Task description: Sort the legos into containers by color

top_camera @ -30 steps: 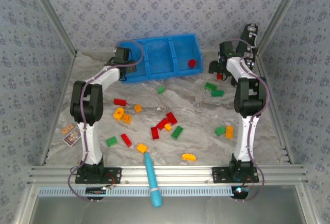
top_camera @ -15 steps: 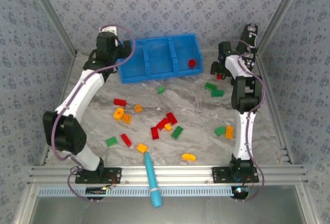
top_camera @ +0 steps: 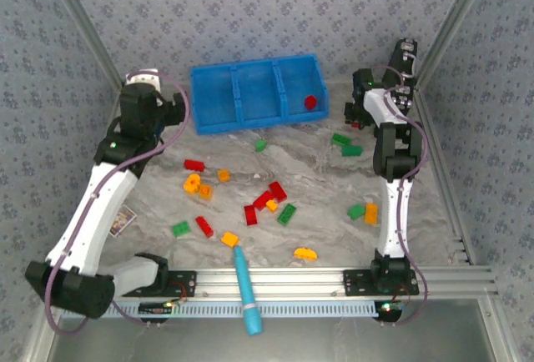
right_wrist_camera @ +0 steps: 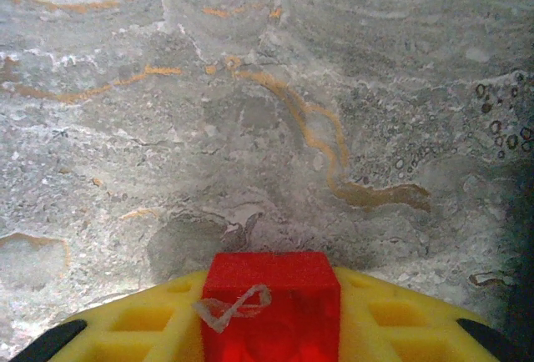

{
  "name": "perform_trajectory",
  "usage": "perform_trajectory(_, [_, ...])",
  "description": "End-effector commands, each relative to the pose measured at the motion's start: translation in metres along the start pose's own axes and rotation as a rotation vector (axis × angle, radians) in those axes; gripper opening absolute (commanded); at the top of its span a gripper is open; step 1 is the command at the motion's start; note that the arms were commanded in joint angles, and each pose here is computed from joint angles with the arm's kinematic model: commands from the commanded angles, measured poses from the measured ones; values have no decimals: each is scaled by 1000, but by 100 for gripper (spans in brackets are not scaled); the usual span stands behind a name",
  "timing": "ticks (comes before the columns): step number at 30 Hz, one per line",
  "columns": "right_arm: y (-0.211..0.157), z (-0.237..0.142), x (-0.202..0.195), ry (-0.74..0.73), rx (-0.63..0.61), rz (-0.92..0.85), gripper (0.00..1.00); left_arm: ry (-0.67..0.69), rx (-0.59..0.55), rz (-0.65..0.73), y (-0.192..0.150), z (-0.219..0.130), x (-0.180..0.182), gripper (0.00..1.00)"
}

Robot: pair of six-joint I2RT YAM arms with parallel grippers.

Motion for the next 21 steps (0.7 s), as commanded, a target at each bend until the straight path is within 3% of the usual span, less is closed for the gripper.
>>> perform_trajectory(1, [2,4,1,-6,15,-27,36,76,14,35,-9,-18,19,93])
perform_trajectory(7, [17,-32,7,1,-35,-42,32,107,25,51,-16,-35,33,93])
perform_trajectory(15, [65,-120,45,13,-312,-117,32,114,13,66,-17,-49,45,95])
perform_trajectory(21, [97,-162,89,9,-478,-175,31,108,19,75,-18,-54,48,96])
Point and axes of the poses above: each hand's point on the last joint's axis, 136 mm out from that joint toward the fingers, its own z axis out along the fingers, its own x axis along the line the jaws close on, y = z × x, the point moved 5 cm from there along -z, back along the fingers, and after that the axes turned 14 degrees about -z, right-handed, at the moved point
